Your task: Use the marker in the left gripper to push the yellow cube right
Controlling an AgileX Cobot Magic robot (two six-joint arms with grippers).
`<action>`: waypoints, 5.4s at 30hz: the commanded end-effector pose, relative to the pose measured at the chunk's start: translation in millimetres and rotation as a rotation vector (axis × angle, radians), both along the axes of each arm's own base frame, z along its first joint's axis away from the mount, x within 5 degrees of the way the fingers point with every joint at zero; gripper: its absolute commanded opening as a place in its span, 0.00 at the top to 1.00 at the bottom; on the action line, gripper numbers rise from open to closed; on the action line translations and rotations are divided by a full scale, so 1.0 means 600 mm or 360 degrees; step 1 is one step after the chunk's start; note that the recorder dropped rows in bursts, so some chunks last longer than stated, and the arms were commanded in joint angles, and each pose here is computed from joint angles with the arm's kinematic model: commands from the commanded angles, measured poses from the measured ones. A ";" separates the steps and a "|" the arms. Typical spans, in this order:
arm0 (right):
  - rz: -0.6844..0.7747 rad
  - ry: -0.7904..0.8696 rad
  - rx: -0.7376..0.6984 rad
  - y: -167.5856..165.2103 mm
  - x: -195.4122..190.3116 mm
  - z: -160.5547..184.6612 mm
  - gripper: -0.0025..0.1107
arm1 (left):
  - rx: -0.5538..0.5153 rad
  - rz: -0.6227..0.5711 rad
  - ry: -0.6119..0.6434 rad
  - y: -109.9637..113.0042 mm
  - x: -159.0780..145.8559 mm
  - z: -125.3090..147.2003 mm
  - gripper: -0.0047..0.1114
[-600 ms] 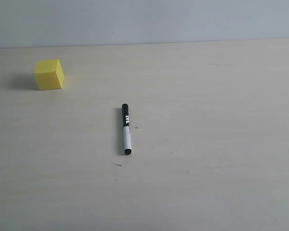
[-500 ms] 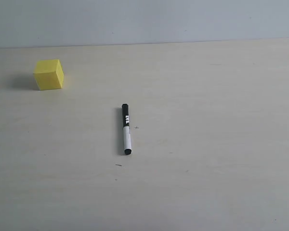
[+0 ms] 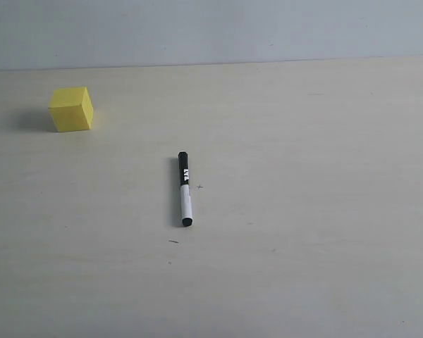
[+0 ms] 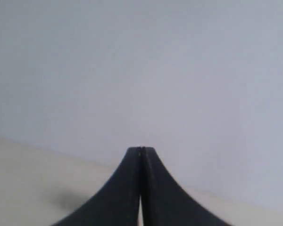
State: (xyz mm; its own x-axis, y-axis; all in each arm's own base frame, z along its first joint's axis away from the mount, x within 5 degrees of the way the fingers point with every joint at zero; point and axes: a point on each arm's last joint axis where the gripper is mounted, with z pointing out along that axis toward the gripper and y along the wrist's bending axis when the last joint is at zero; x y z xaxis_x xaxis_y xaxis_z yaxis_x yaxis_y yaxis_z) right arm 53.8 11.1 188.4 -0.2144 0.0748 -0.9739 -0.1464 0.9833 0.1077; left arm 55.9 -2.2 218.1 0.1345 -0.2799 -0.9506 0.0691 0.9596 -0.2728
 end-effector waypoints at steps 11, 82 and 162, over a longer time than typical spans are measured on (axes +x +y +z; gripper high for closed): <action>0.0001 -0.0013 -0.0005 0.000 0.000 -0.001 0.98 | -0.0496 -0.0349 -0.0774 -0.012 -0.057 0.223 0.96; 0.0001 -0.0013 -0.0005 0.000 0.000 -0.001 0.98 | 0.0618 -0.0477 0.2485 -0.477 0.418 -0.147 0.50; 0.0000 -0.0012 0.0001 0.000 0.000 -0.001 0.98 | 0.1296 0.0163 0.2438 0.120 0.448 0.073 0.96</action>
State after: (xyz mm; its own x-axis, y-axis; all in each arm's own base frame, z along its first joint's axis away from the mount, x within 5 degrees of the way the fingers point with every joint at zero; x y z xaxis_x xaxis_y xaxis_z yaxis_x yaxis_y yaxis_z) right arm 53.8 11.1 188.4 -0.2147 0.0770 -0.9736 -0.1459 0.9832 0.1099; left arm 313.1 58.8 275.2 -0.9872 0.0746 -0.1408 -0.0014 0.8796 0.4758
